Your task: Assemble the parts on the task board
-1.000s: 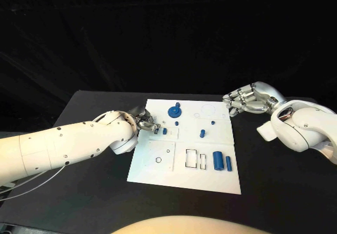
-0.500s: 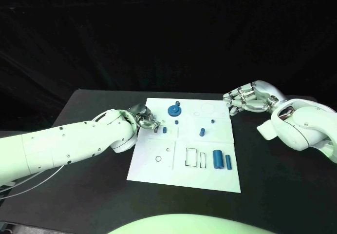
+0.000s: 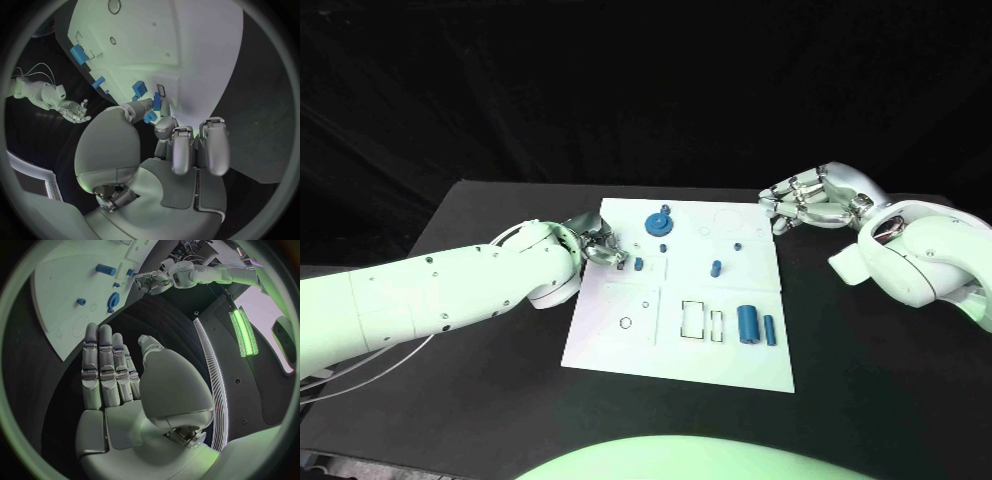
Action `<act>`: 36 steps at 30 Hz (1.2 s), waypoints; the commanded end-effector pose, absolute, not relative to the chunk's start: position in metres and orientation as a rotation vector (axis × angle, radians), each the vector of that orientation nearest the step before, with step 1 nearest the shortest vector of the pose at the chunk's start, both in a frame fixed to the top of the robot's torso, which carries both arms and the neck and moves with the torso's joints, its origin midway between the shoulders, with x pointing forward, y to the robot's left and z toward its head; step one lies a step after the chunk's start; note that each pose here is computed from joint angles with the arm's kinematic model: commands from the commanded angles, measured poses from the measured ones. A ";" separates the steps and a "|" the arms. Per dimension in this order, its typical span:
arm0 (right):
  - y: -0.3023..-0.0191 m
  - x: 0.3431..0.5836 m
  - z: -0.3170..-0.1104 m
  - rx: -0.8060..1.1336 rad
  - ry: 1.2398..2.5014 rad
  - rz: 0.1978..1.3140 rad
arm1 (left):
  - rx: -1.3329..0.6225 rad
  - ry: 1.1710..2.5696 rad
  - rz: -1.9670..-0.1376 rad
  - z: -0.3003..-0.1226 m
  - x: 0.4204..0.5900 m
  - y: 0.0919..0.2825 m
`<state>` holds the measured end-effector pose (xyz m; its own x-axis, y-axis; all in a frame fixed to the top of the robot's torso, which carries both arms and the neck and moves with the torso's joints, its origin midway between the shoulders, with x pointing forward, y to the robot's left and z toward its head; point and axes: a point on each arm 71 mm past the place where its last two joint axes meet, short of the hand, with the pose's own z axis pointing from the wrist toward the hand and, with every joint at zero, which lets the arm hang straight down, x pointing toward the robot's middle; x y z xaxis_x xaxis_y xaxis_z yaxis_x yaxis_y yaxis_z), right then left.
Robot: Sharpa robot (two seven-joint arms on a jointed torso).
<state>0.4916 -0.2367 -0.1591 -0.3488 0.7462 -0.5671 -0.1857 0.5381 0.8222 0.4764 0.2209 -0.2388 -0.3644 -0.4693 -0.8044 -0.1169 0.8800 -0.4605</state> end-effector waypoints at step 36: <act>-0.236 0.491 -0.159 0.471 1.661 1.050 | -0.363 2.010 -0.357 -0.245 0.474 0.222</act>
<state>0.4915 -0.2364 -0.1592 -0.3500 0.7457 -0.5670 -0.1862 0.5378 0.8223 0.4763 0.2221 -0.2404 -0.4021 -0.4279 -0.8095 -0.1051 0.8998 -0.4234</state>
